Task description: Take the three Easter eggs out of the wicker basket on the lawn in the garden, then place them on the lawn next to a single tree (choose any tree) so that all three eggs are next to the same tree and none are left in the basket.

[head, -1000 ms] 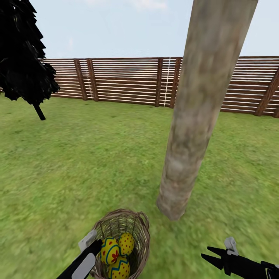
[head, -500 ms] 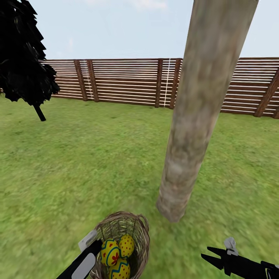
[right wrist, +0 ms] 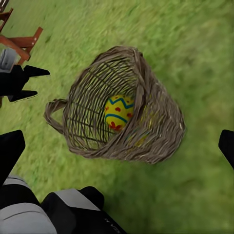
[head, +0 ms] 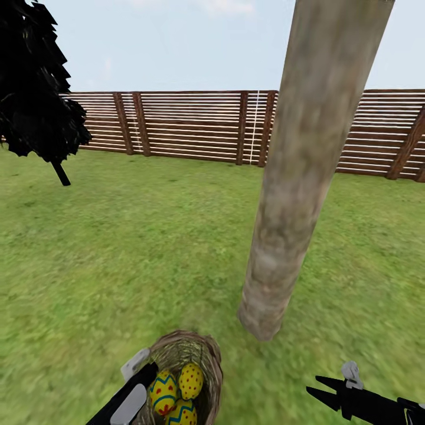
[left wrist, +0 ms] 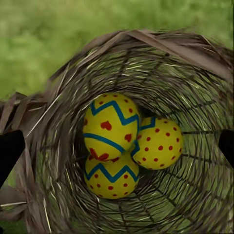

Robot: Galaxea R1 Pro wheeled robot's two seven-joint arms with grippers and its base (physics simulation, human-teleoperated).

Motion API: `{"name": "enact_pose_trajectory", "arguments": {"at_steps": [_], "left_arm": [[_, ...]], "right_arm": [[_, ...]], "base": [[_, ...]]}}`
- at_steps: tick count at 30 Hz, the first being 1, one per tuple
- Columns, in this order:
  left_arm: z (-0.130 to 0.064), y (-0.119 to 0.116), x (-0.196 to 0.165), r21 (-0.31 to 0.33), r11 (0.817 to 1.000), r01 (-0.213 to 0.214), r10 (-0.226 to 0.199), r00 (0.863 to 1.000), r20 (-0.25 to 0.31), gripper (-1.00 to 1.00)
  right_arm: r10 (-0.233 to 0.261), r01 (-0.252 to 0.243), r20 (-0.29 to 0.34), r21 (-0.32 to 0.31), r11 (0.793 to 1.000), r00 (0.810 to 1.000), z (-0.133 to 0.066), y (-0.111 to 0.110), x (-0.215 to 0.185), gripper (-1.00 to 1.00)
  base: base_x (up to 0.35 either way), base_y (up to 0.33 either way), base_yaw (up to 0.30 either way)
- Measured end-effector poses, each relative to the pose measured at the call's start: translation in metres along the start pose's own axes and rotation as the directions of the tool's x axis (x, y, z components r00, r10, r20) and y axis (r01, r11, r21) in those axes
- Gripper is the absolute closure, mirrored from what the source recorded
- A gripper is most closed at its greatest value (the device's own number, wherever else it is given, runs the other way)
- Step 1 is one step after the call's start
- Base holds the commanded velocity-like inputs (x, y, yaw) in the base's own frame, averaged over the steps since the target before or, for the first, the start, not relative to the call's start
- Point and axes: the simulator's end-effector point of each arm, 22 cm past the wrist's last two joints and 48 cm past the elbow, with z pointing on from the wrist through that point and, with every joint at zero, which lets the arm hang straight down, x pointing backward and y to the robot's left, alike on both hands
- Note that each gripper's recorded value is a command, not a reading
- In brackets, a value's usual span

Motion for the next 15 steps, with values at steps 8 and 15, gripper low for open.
{"name": "enact_pose_trajectory", "arguments": {"at_steps": [8, 15], "left_arm": [[-0.024, -0.045, -0.017, 0.093, 0.995, -0.027, 0.026, 1.0, 0.011, -1.0], [-0.033, -0.047, -0.022, 0.091, 0.995, -0.029, 0.028, 1.0, 0.008, -1.0]], "right_arm": [[0.0, 0.0, 0.0, 0.0, 1.0, 1.0, -0.006, 0.009, -0.009, -1.0], [0.001, -0.001, 0.0, 0.0, 1.0, 1.0, -0.011, 0.016, -0.017, -1.0]], "base": [[-0.003, 0.0, 0.0], [-0.312, 0.0, 0.0]]}}
